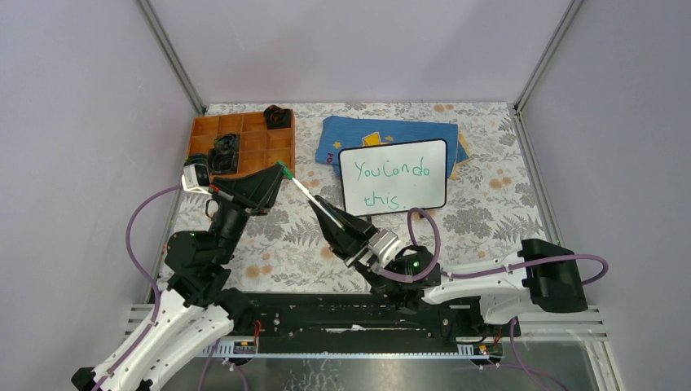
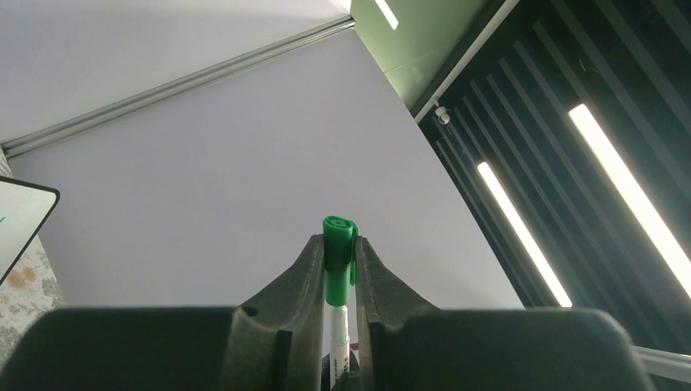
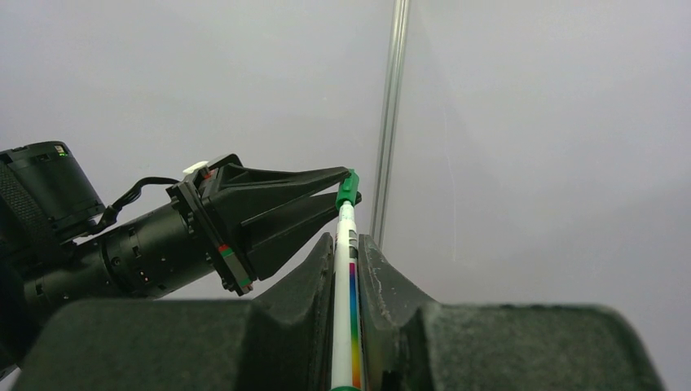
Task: Write a sentence on the whiteboard
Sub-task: Close the whiteboard marker at the center of the board.
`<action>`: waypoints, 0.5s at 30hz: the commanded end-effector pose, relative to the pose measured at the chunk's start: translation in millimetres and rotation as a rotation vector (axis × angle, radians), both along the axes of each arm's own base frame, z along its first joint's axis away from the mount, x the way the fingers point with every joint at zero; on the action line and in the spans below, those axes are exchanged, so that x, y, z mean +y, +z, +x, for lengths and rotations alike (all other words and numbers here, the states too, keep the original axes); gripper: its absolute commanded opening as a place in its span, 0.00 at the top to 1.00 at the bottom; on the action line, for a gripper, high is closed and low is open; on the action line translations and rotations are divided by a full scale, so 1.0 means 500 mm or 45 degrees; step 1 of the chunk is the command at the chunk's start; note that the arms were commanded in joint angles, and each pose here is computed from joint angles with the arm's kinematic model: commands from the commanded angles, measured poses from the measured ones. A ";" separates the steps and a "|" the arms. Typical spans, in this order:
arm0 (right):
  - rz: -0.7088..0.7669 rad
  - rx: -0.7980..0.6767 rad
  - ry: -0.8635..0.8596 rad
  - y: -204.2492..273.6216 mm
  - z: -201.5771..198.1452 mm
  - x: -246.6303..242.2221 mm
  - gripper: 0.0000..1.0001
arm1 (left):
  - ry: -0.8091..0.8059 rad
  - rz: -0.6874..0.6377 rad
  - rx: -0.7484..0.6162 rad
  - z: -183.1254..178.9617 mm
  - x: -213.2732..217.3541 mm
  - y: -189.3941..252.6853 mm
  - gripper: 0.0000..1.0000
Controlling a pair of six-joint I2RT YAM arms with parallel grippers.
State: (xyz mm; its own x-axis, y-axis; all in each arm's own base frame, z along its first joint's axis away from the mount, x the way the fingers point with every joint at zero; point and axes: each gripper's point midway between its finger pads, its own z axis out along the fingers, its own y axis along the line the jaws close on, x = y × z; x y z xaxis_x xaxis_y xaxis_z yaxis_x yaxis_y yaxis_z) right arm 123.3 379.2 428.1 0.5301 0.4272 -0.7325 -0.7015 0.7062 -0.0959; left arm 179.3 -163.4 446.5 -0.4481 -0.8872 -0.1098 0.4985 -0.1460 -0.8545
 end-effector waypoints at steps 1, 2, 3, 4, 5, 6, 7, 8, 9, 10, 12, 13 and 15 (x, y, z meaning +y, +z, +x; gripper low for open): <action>0.261 -0.018 -0.006 0.090 -0.004 -0.057 1.00 | 0.002 0.010 -0.051 -0.012 0.004 0.014 1.00; 0.260 -0.017 -0.005 0.089 -0.004 -0.056 1.00 | 0.001 0.012 -0.050 -0.011 0.004 0.012 1.00; 0.261 -0.018 -0.004 0.090 -0.005 -0.056 1.00 | 0.001 0.012 -0.051 -0.012 0.004 0.013 1.00; 0.260 -0.018 -0.004 0.089 -0.005 -0.056 1.00 | -0.002 0.011 -0.054 -0.013 0.004 0.015 1.00; 0.260 -0.017 -0.005 0.089 -0.004 -0.056 1.00 | -0.003 0.012 -0.055 -0.014 0.003 0.015 1.00; 0.259 -0.018 -0.005 0.090 -0.004 -0.056 1.00 | -0.005 0.012 -0.056 -0.014 0.003 0.015 1.00; 0.259 -0.018 -0.007 0.090 -0.004 -0.056 1.00 | -0.005 0.012 -0.055 -0.014 0.003 0.015 1.00; 0.258 -0.017 -0.008 0.089 -0.004 -0.056 1.00 | -0.006 0.011 -0.058 -0.015 0.004 0.016 1.00; 0.258 -0.016 -0.009 0.089 -0.003 -0.056 1.00 | -0.007 0.011 -0.057 -0.015 0.003 0.015 1.00; 0.257 -0.016 -0.010 0.088 -0.003 -0.055 1.00 | -0.007 0.012 -0.056 -0.014 0.003 0.015 1.00; 0.253 -0.013 -0.013 0.086 -0.002 -0.053 1.00 | -0.009 0.013 -0.060 -0.016 0.002 0.016 1.00; 0.255 -0.010 -0.014 0.087 -0.002 -0.053 1.00 | -0.011 0.012 -0.062 -0.016 0.002 0.017 1.00; 0.254 -0.006 -0.021 0.085 0.000 -0.054 1.00 | -0.014 0.013 -0.064 -0.017 0.002 0.017 1.00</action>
State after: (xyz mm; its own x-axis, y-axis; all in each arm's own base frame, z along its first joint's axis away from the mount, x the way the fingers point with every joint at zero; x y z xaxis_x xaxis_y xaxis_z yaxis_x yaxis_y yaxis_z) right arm 123.6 381.7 429.4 0.5300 0.4286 -0.7317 -0.7012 0.7068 -0.0939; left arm 177.8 -165.2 446.1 -0.4558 -0.8819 -0.1201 0.5019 -0.1432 -0.8530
